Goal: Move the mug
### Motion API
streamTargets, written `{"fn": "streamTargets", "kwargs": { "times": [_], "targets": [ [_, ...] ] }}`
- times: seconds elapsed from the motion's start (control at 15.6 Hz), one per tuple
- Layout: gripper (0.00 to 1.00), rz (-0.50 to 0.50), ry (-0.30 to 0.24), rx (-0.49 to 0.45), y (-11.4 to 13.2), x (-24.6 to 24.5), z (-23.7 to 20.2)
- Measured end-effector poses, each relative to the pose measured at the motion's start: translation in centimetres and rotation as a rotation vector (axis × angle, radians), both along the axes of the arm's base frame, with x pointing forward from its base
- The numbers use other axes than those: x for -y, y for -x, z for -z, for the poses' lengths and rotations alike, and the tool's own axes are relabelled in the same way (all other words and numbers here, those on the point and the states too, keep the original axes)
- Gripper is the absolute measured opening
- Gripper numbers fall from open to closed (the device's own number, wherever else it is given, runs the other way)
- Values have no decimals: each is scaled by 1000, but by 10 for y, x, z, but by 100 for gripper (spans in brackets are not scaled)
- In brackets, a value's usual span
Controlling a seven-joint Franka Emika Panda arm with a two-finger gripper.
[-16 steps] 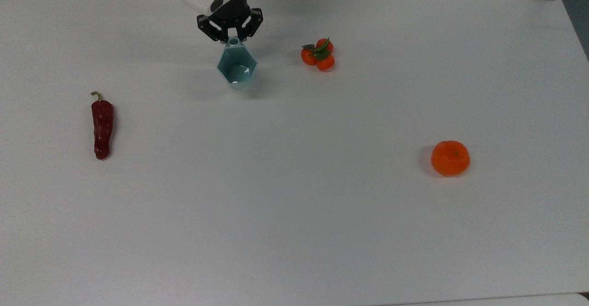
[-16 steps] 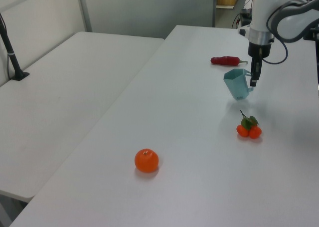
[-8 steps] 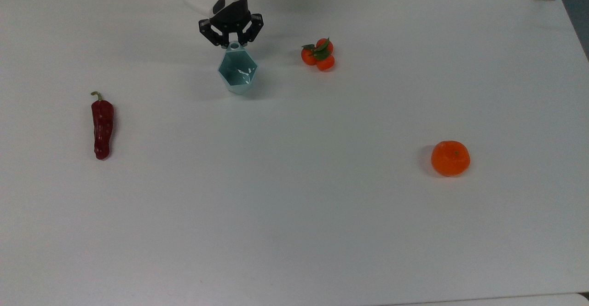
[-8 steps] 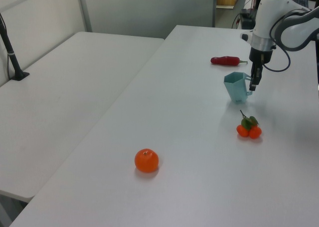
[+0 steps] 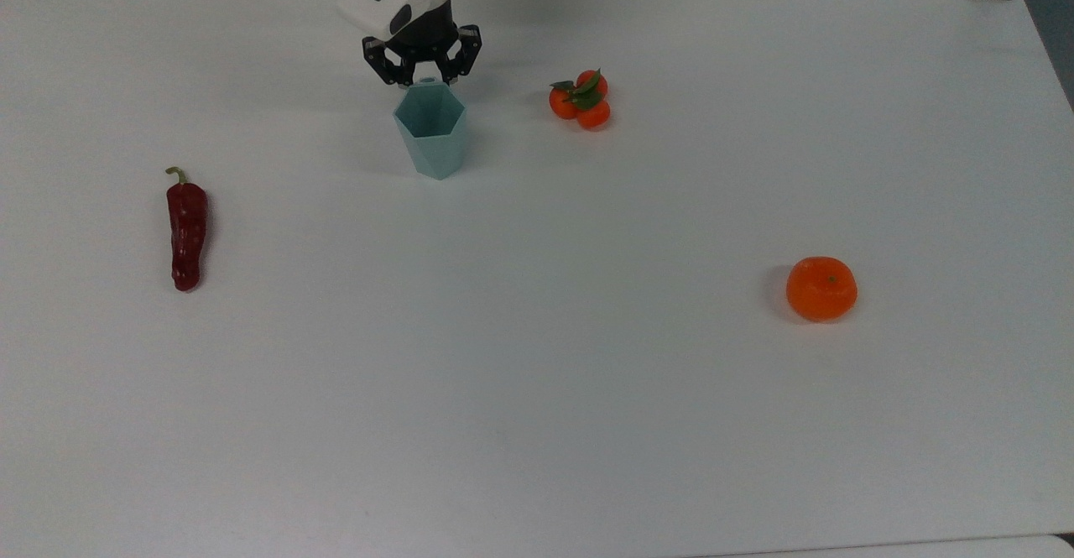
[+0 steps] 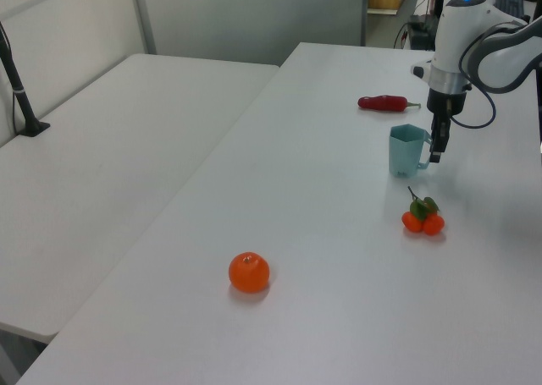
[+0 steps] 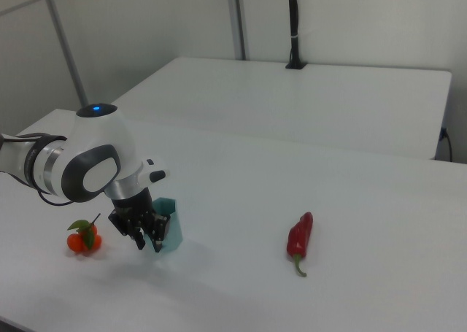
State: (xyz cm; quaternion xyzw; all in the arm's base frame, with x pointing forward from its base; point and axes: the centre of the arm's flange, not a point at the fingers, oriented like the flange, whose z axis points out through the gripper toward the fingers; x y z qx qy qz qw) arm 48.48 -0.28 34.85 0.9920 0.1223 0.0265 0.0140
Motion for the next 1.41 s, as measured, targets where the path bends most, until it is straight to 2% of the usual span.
{"fn": "streamTargets", "kwargs": {
  "times": [0.06, 0.13, 0.45, 0.77, 1.09, 1.41],
  "targets": [
    [44, 0, 0, -6, 1, 0, 1],
    [52, 0, 0, -13, 1, 0, 1],
    [99, 17, 2, -70, -3, 0, -20],
    [100, 66, 4, -121, -27, -26, -108],
    [100, 143, -61, -88, -40, -43, -204],
    [100, 213, -103, -46, -54, -43, -242]
  ]
}}
